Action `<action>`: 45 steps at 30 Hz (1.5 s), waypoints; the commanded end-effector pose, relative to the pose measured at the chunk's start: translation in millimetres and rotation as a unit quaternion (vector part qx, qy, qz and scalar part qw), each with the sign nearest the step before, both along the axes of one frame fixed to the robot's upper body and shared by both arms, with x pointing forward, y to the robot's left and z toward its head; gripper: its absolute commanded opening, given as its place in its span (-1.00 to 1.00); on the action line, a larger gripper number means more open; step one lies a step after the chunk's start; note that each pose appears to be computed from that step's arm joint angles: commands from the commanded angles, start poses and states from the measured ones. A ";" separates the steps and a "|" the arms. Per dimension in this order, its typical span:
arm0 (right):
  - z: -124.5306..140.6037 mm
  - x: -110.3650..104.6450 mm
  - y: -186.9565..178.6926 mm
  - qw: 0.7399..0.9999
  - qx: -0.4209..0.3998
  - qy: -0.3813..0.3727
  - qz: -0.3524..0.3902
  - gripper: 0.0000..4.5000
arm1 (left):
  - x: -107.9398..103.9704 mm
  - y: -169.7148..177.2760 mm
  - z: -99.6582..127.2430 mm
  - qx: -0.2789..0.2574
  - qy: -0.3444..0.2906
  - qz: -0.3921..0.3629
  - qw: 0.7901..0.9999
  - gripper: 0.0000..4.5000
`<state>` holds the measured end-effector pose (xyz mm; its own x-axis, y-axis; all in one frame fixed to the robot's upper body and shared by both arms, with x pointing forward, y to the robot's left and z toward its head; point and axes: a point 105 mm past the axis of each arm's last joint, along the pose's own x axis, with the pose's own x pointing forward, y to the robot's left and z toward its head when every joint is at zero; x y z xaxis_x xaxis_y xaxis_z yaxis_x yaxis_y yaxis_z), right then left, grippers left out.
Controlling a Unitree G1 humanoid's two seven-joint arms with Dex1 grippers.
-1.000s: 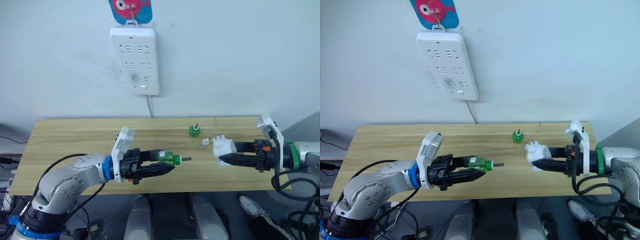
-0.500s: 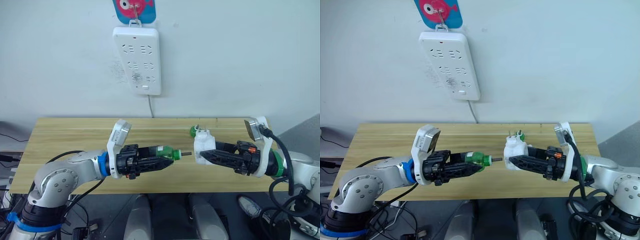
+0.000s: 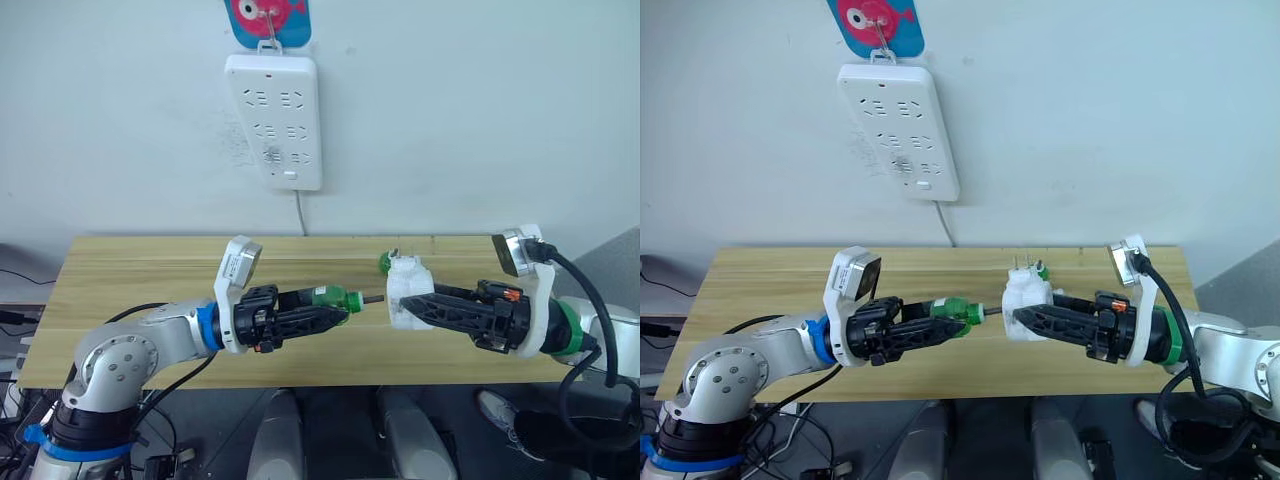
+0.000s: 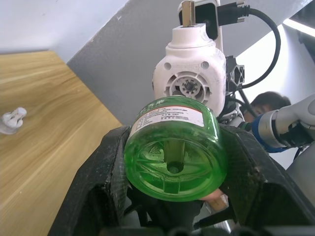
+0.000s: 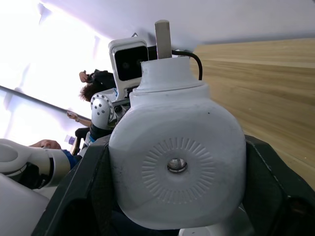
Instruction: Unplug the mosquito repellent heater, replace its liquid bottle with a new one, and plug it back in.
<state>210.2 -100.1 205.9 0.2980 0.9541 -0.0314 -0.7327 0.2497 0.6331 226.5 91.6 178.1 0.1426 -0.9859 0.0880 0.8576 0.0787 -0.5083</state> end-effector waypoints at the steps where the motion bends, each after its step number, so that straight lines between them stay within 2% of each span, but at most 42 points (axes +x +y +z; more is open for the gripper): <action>1: 7.2 -7.2 5.4 1.000 0.014 -0.010 0.013 0.34 | -7.0 -6.3 6.7 -0.016 -0.005 -0.021 1.000 0.05; 35: 1.7 -8.2 5.4 0.999 0.017 0.011 0.028 0.34 | -15.9 -13.7 13.0 -0.038 0.013 -0.070 0.997 0.05; 40: 3.8 -17.3 10.2 0.998 0.019 0.004 0.056 0.34 | -8.6 -16.5 8.9 -0.030 0.001 -0.050 0.998 0.05; 45: 4.4 -20.4 15.2 0.998 0.016 -0.001 0.067 0.34 | -11.1 -23.3 4.4 -0.011 -0.029 -0.060 0.998 0.05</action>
<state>203.3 -93.9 201.5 0.2400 0.9702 -0.0318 -0.7250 0.2009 0.6588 219.9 73.9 179.7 0.0439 -0.9921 0.1177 0.8640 -0.0214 -0.5030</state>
